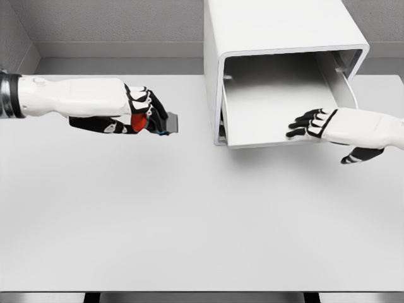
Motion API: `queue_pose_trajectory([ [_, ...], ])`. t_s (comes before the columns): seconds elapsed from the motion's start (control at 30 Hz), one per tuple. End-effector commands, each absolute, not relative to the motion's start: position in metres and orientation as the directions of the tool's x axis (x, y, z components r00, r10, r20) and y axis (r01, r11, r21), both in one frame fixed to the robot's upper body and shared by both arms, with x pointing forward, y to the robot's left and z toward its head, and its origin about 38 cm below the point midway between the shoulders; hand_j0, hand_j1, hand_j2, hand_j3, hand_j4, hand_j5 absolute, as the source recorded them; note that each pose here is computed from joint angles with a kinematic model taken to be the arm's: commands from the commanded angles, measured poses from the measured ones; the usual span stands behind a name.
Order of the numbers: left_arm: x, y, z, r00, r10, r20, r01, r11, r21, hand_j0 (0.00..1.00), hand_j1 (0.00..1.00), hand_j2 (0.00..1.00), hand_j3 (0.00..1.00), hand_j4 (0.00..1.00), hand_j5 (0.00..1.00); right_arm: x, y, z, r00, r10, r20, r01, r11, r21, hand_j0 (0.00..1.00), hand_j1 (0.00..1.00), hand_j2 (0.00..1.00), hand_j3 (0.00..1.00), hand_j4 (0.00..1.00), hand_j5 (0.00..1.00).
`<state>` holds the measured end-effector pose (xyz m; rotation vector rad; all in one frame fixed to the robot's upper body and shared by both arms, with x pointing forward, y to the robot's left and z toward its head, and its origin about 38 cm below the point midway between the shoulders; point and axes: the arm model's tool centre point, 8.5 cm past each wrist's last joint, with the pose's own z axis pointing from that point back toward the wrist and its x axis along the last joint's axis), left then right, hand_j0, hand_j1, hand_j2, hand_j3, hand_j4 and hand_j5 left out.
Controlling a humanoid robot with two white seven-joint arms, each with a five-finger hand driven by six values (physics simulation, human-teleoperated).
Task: Slide open multi-storey tabletop storage cabinets and put open load switch and slide close multi-storey tabletop storage cabinets
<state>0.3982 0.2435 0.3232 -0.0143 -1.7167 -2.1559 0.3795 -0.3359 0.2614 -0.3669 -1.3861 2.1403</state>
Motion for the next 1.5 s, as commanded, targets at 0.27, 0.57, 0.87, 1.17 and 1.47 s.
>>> queue_pose_trajectory([
  [0.27, 0.392, 0.244, 0.334, -0.929, -0.272, 0.25, 0.3, -0.161, 0.94, 0.35, 0.35, 0.35, 0.35, 0.35, 0.35, 0.372, -0.34, 0.281, -0.822, 0.567, 0.052, -0.262, -0.297, -0.918, 1.0, 1.0, 1.0, 1.0, 1.0, 1.0],
  [0.57, 0.391, 0.239, 0.347, -0.942, -0.254, 0.22, 0.266, -0.161, 0.951, 0.35, 0.35, 0.35, 0.35, 0.35, 0.35, 0.364, -0.346, 0.306, -0.822, 0.568, 0.033, -0.221, -0.266, -0.938, 1.0, 1.0, 1.0, 1.0, 1.0, 1.0],
  [0.87, 0.394, 0.206, 0.356, -0.964, -0.17, 0.206, 0.23, -0.136, 0.964, 0.35, 0.35, 0.35, 0.35, 0.35, 0.35, 0.343, -0.394, 0.367, -0.767, 0.638, 0.063, -0.206, -0.151, -0.967, 1.0, 1.0, 1.0, 1.0, 1.0, 1.0],
  [1.17, 0.394, 0.184, 0.39, -0.985, -0.112, 0.129, 0.142, -0.122, 0.982, 0.35, 0.35, 0.35, 0.35, 0.35, 0.35, 0.347, -0.484, 0.349, -0.557, 0.817, 0.15, -0.285, -0.018, -0.958, 1.0, 1.0, 1.0, 1.0, 1.0, 1.0],
  [1.47, 0.394, 0.135, 0.401, -0.994, 0.0, 0.106, 0.105, -0.089, 0.99, 0.35, 0.35, 0.35, 0.35, 0.35, 0.35, 0.31, -0.569, 0.258, -0.262, 0.918, 0.298, -0.511, 0.13, -0.85, 0.94, 0.94, 0.94, 0.94, 0.94, 0.94],
])
